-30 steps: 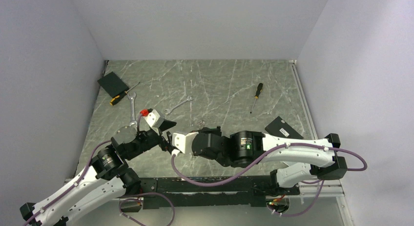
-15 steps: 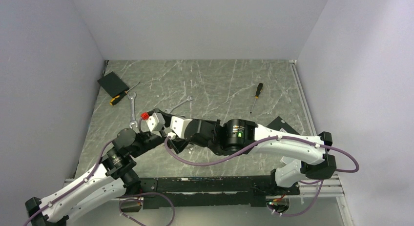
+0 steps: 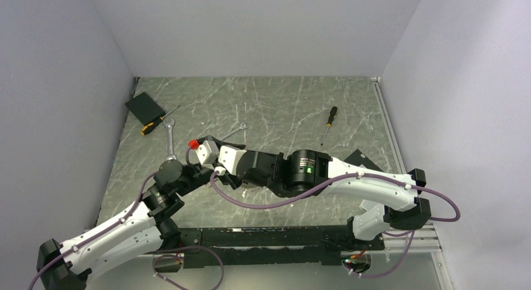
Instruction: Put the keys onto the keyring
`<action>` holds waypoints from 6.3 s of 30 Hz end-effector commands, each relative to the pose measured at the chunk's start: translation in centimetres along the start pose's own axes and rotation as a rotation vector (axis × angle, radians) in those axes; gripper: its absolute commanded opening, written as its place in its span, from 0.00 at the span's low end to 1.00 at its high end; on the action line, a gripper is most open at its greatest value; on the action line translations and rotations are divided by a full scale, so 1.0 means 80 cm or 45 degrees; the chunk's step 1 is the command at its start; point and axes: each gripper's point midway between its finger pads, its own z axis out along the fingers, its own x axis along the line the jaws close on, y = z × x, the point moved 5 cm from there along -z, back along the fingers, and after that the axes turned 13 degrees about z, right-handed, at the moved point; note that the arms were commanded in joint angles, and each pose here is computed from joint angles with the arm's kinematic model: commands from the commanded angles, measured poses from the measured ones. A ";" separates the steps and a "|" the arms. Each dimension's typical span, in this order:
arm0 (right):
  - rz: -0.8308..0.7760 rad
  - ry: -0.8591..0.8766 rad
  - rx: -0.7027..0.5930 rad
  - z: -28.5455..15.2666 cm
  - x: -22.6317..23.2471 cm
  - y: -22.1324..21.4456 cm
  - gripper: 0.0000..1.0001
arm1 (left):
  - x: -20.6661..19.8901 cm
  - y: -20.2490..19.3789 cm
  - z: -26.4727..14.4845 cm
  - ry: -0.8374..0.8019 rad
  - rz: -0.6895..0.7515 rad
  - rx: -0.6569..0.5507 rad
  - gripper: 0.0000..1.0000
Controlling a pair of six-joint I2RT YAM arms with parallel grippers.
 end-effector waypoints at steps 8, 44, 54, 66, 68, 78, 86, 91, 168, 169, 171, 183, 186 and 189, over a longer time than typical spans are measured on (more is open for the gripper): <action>0.104 0.013 -0.085 -0.011 -0.006 0.026 0.00 | -0.016 0.007 0.000 -0.132 0.102 -0.135 0.83; 0.196 0.099 -0.130 -0.018 0.002 0.036 0.00 | -0.016 0.018 0.005 -0.156 0.161 -0.171 0.45; 0.203 0.114 -0.128 -0.017 0.005 0.038 0.00 | -0.018 0.018 0.005 -0.170 0.155 -0.163 0.42; 0.213 0.136 -0.135 -0.017 0.008 0.040 0.00 | -0.028 0.015 0.002 -0.300 0.302 -0.150 0.19; 0.217 0.149 -0.141 -0.018 0.009 0.042 0.00 | -0.031 0.015 0.000 -0.344 0.351 -0.140 0.18; 0.279 0.246 -0.196 -0.028 0.011 0.045 0.00 | -0.051 0.029 -0.023 -0.570 0.650 -0.234 0.10; 0.305 0.281 -0.200 -0.026 0.016 0.044 0.00 | -0.055 0.035 -0.032 -0.597 0.709 -0.267 0.10; 0.322 0.301 -0.200 -0.024 0.021 0.042 0.00 | -0.054 0.035 -0.037 -0.561 0.681 -0.275 0.33; 0.521 0.275 0.068 -0.005 0.041 0.005 0.00 | -0.035 -0.066 -0.028 -0.184 0.018 -0.009 0.54; 0.525 0.286 0.066 -0.006 0.042 0.002 0.00 | -0.037 -0.066 -0.025 -0.205 0.031 -0.023 0.48; 0.535 0.300 0.060 -0.007 0.042 -0.003 0.00 | -0.037 -0.067 -0.019 -0.221 0.041 -0.024 0.39; 0.574 0.335 0.088 0.004 0.047 -0.029 0.00 | -0.037 -0.096 0.002 -0.269 0.060 0.050 0.39; 0.597 0.347 0.089 0.005 0.049 -0.034 0.00 | -0.040 -0.097 0.001 -0.289 0.042 0.051 0.45; 0.619 0.358 0.091 0.006 0.052 -0.037 0.00 | -0.042 -0.096 0.000 -0.298 0.038 0.039 0.53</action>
